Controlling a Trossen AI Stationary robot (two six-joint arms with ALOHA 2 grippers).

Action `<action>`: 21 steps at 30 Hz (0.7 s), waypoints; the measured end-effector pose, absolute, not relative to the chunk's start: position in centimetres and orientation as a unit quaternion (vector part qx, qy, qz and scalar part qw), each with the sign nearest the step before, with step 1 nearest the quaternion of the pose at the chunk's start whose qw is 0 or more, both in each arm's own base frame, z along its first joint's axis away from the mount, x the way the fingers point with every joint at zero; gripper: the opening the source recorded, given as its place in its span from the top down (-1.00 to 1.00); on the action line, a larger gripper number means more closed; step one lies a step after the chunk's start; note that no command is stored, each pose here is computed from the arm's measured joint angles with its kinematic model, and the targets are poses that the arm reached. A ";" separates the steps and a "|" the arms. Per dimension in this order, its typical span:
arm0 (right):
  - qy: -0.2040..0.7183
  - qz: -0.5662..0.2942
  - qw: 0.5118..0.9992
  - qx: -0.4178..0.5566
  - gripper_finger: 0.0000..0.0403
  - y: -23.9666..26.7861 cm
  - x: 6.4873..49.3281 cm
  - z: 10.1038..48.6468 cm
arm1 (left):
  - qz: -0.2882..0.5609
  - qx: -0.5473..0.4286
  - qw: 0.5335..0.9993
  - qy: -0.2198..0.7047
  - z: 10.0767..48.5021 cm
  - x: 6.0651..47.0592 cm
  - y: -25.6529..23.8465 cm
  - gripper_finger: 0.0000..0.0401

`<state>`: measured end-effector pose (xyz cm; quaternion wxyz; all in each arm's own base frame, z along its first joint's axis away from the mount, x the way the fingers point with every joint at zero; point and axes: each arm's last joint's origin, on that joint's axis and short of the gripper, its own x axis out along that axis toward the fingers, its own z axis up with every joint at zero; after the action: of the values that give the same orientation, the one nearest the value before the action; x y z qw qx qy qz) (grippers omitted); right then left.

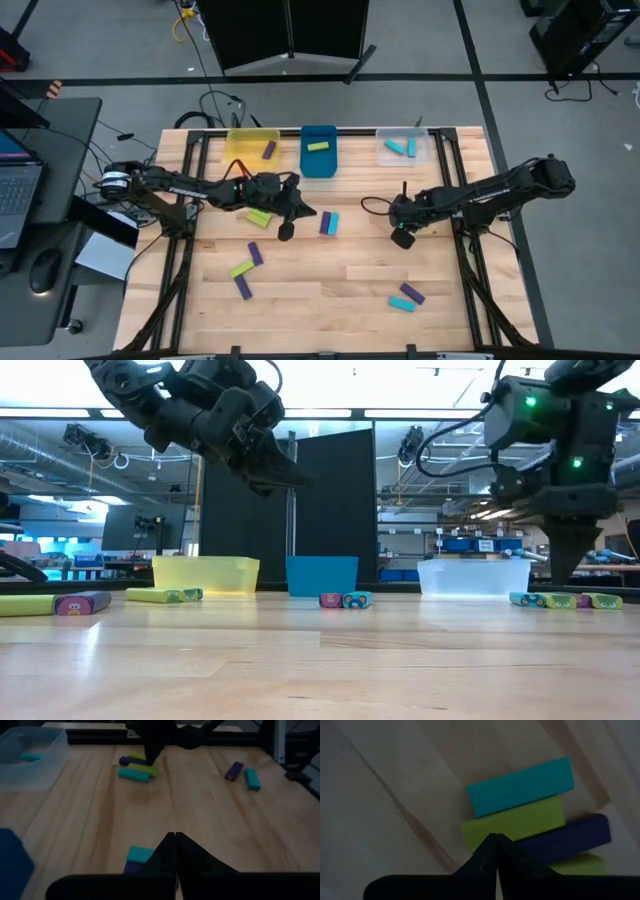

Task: Sort blocks
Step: Put the green block into the blue bin

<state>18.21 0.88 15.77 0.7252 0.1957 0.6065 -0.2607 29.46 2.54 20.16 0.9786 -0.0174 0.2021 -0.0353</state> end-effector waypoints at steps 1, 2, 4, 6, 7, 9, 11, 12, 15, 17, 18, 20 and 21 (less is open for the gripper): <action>0.605 -0.256 0.727 0.201 0.93 0.9 18.2 15.6 | -0.032 -0.017 0.978 0.204 20.0 29.4 2.5 0.97; 0.601 -0.253 0.730 0.204 0.93 0.9 18.2 15.4 | -0.029 -0.016 0.978 0.205 19.9 29.3 2.6 0.97; 0.593 -0.244 0.737 0.214 0.92 1.0 18.4 15.3 | -0.026 -0.016 0.978 0.208 19.8 29.3 2.6 0.97; 0.587 -0.236 0.742 0.223 0.92 1.0 18.7 15.3 | -0.025 -0.016 0.978 0.208 19.8 29.3 2.6 0.97; 0.585 -0.229 0.743 0.229 0.92 1.1 18.8 15.3 | -0.025 -0.015 0.978 0.208 19.8 29.3 2.6 0.97; 0.582 -0.218 0.746 0.240 0.93 1.2 19.0 15.3 | -0.025 -0.015 0.978 0.208 19.8 29.3 2.6 0.97; 0.581 -0.212 0.748 0.242 0.93 1.2 19.2 15.2 | -0.025 -0.015 0.978 0.208 19.8 29.3 2.6 0.97; 0.581 -0.207 0.750 0.239 0.92 1.3 19.3 15.1 | -0.025 -0.015 0.978 0.208 19.8 29.3 2.6 0.97; 0.577 -0.201 0.757 0.229 0.91 1.6 19.6 15.8 | -0.025 -0.015 0.978 0.208 19.8 29.3 2.6 0.97; 0.581 -0.210 0.753 0.225 0.91 1.9 19.7 16.7 | -0.025 -0.015 0.978 0.208 19.8 29.3 2.6 0.97; 0.589 -0.219 0.745 0.223 0.91 2.1 19.6 17.2 | -0.025 -0.015 0.978 0.208 19.8 29.3 2.6 0.97; 0.611 -0.249 0.719 0.217 0.91 2.3 19.0 17.9 | -0.025 -0.015 0.978 0.208 19.8 29.3 2.6 0.97; 0.619 -0.268 0.704 0.222 0.90 2.3 18.7 18.1 | -0.025 -0.016 0.978 0.208 19.8 29.3 2.6 0.97</action>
<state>18.73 2.30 18.09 0.7041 0.2221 0.6188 -0.2684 29.30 2.58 19.82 0.9777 -0.0156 0.2079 -0.0252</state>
